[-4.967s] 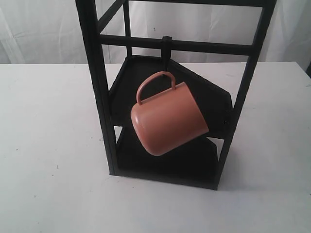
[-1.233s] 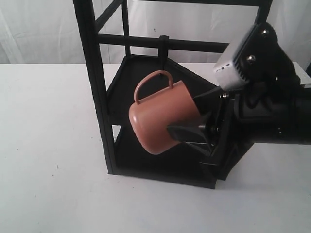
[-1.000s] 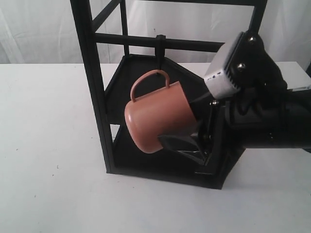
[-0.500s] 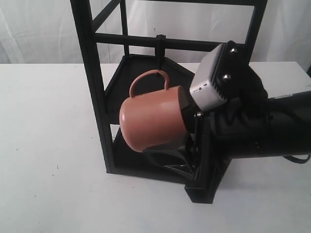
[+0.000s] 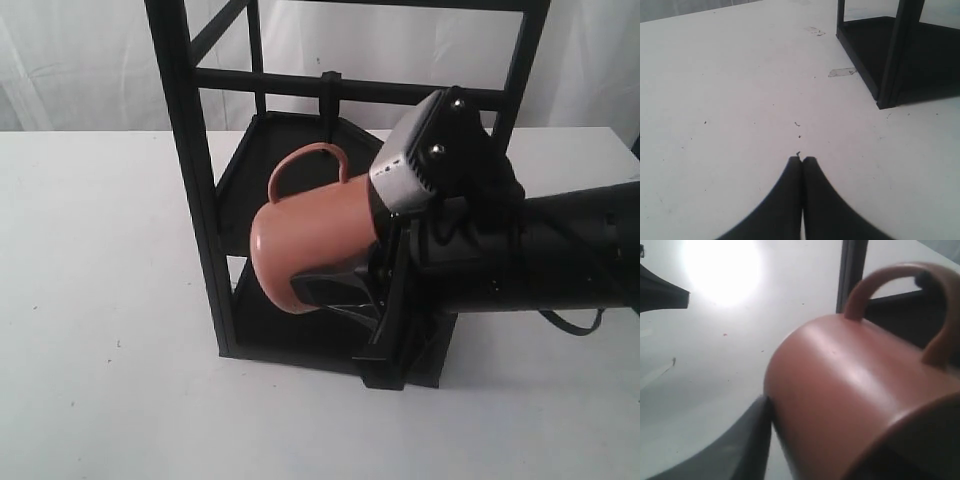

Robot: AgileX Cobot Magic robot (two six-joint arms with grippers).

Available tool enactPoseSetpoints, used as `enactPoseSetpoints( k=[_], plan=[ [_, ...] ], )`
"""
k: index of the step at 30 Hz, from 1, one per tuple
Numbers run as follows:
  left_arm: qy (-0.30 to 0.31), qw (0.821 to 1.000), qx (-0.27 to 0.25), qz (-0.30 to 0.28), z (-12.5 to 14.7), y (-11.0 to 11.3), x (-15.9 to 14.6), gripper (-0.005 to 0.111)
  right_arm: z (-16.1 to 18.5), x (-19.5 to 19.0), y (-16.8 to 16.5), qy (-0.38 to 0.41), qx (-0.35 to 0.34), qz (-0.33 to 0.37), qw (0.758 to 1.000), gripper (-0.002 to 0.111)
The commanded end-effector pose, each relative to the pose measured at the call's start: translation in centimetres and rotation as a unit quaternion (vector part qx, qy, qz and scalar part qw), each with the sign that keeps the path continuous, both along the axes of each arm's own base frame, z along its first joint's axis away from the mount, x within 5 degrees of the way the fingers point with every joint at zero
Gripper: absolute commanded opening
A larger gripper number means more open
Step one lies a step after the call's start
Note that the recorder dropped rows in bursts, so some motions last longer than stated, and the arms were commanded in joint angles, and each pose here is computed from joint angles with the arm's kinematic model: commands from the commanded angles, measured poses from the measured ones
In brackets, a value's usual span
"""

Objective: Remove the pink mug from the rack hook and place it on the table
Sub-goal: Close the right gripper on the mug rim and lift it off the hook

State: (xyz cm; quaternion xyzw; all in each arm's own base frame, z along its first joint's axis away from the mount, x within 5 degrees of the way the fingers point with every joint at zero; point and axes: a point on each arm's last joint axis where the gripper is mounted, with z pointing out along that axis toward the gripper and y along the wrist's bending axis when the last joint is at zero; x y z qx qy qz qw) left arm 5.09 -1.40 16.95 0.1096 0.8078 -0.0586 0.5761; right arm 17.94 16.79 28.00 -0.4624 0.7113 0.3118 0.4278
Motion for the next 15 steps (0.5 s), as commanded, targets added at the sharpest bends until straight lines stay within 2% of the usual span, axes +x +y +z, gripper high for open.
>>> enactPoseSetpoints(
  k=[1, 3, 15],
  plan=[
    [0.002, 1.000, -0.002, 0.000, -0.11, 0.00, -0.03, 0.000, -0.06, 0.01, 0.03, -0.007, -0.001, 0.000, 1.000, 0.010],
    [0.002, 1.000, -0.002, 0.000, -0.11, 0.00, -0.03, 0.000, -0.08, 0.17, -0.05, -0.010, -0.004, -0.009, 1.000, 0.000],
    [0.002, 1.000, -0.002, 0.000, -0.11, 0.00, -0.03, 0.000, 0.02, 0.32, -0.16, -0.014, -0.003, -0.022, 1.000, 0.000]
  ],
)
